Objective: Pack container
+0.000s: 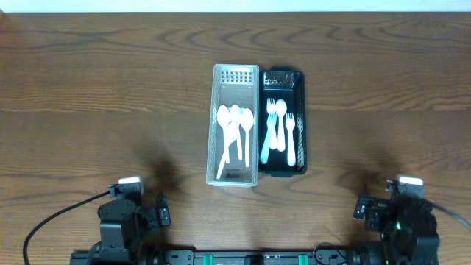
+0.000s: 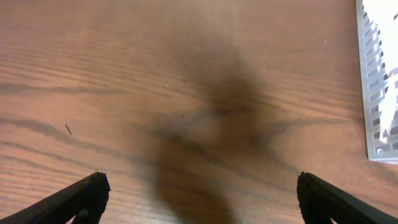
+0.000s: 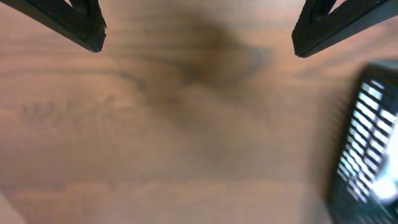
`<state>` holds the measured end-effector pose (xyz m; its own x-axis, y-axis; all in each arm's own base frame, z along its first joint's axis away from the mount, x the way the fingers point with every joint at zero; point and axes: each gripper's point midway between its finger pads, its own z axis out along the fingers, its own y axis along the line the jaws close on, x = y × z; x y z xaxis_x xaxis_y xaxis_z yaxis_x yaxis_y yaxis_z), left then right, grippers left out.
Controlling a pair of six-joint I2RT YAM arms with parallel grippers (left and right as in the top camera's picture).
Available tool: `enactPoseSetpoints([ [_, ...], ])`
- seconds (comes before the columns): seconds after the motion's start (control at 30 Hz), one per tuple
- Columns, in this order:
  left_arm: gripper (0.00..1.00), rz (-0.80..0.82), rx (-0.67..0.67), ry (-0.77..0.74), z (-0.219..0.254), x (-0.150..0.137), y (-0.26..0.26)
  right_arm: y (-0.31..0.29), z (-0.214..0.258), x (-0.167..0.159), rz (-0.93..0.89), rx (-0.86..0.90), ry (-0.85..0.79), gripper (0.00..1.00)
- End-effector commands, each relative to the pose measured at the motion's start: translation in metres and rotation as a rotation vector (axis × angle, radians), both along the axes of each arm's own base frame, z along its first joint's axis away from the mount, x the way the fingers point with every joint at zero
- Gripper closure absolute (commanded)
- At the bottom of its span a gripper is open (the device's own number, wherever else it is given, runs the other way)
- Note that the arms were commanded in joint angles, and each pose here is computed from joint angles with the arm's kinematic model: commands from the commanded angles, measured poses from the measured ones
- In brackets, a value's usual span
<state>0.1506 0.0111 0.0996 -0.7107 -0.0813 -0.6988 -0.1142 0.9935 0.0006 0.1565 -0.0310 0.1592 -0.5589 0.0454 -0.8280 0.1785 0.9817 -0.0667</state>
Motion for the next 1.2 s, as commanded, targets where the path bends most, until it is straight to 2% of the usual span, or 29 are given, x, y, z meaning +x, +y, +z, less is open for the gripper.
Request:
enactPoseSetpoints([
  [0.0,0.02,-0.009,0.007,-0.008,0.003,0.000,0.000,0.013,0.016,-0.001,0.042,0.089,-0.124,0.01],
  [0.2,0.02,-0.009,0.007,-0.008,0.003,0.000,0.000,0.018,0.029,0.016,0.024,0.169,-0.230,0.01],
  [0.47,0.02,-0.009,0.007,-0.008,0.003,0.000,0.000,0.018,0.049,0.071,0.058,0.095,-0.547,0.01],
  [0.63,0.02,-0.009,0.007,-0.008,0.003,0.000,0.000,0.015,0.039,0.086,0.043,0.088,-0.667,0.01],
  [0.7,0.02,-0.009,0.007,-0.008,0.003,0.000,0.000,0.016,0.030,0.089,0.043,0.088,-0.674,0.01],
  [0.83,0.02,-0.009,0.007,-0.008,0.003,0.000,0.000,0.016,0.001,0.088,0.046,0.073,-0.550,0.01],
  [1.17,0.02,-0.009,0.007,-0.008,0.003,0.000,0.000,0.047,-0.003,0.089,0.235,0.078,-0.524,0.01],
])
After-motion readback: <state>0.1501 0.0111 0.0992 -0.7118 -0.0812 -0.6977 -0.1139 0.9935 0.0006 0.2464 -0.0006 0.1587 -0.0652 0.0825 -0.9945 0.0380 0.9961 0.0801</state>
